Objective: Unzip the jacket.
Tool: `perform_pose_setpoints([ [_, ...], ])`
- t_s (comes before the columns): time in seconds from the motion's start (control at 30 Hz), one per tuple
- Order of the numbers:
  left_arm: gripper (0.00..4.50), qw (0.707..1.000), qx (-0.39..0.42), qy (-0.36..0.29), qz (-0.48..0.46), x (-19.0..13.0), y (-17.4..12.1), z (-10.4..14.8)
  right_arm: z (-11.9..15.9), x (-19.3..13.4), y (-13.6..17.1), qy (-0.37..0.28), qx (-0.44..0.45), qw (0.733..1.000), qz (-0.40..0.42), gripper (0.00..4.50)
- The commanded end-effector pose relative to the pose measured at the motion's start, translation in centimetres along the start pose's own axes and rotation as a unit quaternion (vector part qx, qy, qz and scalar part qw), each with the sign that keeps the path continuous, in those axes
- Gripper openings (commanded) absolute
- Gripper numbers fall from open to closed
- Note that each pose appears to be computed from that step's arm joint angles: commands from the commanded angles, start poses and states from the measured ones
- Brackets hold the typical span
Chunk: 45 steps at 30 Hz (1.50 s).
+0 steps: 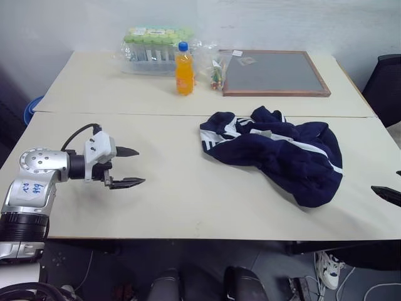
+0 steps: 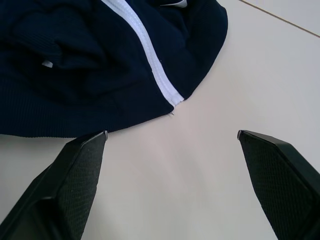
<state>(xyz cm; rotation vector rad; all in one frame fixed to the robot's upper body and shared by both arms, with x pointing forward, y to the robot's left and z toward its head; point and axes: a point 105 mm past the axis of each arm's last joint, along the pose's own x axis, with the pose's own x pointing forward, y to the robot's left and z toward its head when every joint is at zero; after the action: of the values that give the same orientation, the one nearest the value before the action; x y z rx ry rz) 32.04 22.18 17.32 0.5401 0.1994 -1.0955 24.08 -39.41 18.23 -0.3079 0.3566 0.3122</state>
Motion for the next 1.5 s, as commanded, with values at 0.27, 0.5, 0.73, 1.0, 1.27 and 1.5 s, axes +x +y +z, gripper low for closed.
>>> perform_pose_setpoints([
  [0.27, 4.50, 0.998, 0.043, -0.036, -0.031, 1.5, -0.1, 2.7, 2.4, 0.1, 1.7, -0.042, -0.027, 0.999, 0.016, 4.35],
  [0.5, 4.50, 0.985, 0.129, -0.052, -0.098, 7.1, 0.2, 6.3, 4.1, 2.5, 7.5, -0.063, -0.062, 0.993, 0.073, 4.35],
  [0.73, 4.50, 0.974, 0.186, -0.028, -0.124, 13.4, 1.6, 8.1, 3.3, 4.6, 12.6, -0.048, -0.078, 0.991, 0.100, 4.35],
  [1.0, 4.50, 0.971, 0.212, -0.015, -0.111, 18.1, 1.5, 9.8, 1.3, 5.9, 14.0, -0.018, -0.103, 0.990, 0.091, 4.35],
  [1.27, 4.10, 0.976, 0.203, 0.005, -0.083, 20.4, 1.2, 9.6, 0.7, 7.2, 12.7, -0.004, -0.111, 0.993, 0.044, 4.27],
  [1.5, 2.02, 0.977, 0.197, 0.007, -0.085, 20.4, 1.2, 9.2, 0.2, 7.4, 12.3, 0.009, -0.126, 0.991, 0.044, 2.17],
])
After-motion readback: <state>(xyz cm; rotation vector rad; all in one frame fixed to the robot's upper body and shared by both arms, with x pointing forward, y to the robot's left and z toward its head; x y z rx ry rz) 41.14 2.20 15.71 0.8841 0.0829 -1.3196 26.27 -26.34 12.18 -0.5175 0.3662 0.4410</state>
